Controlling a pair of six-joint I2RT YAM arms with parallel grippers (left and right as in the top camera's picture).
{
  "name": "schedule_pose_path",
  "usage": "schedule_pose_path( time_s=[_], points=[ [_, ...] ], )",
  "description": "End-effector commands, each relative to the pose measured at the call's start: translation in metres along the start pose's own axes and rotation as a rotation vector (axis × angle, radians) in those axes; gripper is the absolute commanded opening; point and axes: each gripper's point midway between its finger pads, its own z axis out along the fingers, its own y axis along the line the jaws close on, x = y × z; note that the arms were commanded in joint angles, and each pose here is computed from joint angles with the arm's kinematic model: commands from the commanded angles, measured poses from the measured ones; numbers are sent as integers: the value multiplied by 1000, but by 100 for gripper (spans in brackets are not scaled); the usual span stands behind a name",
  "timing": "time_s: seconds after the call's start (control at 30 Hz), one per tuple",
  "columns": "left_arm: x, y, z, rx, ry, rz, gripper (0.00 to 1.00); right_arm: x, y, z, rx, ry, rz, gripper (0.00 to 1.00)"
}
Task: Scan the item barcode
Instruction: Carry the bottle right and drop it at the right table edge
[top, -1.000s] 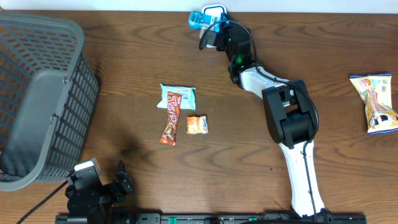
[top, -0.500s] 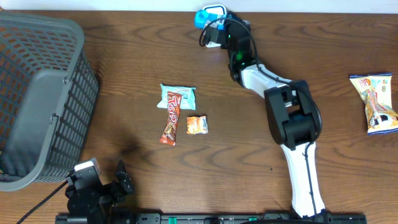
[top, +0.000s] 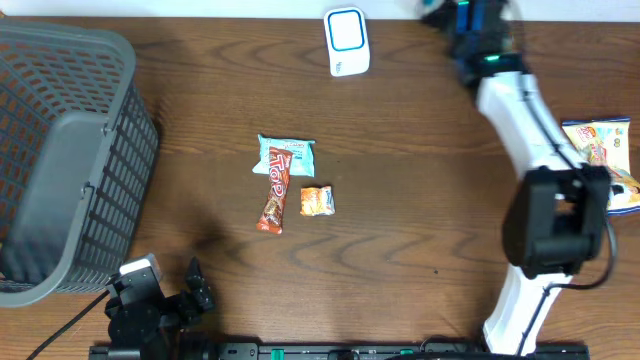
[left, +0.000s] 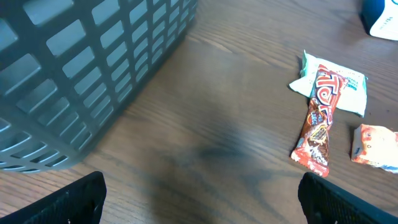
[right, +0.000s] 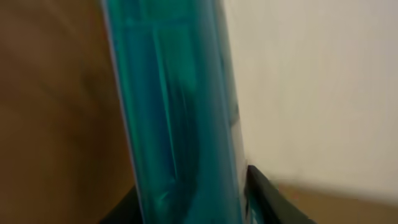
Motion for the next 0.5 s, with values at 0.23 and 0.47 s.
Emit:
schedule_pose_path(
  time_s=[0.23,0.47],
  points=[
    [1,1,0,-7,0,0,99,161,8,49,-127,298,426,1],
    [1,1,0,-7,0,1,99,259,22,60,-150,459,522,1]
  ],
)
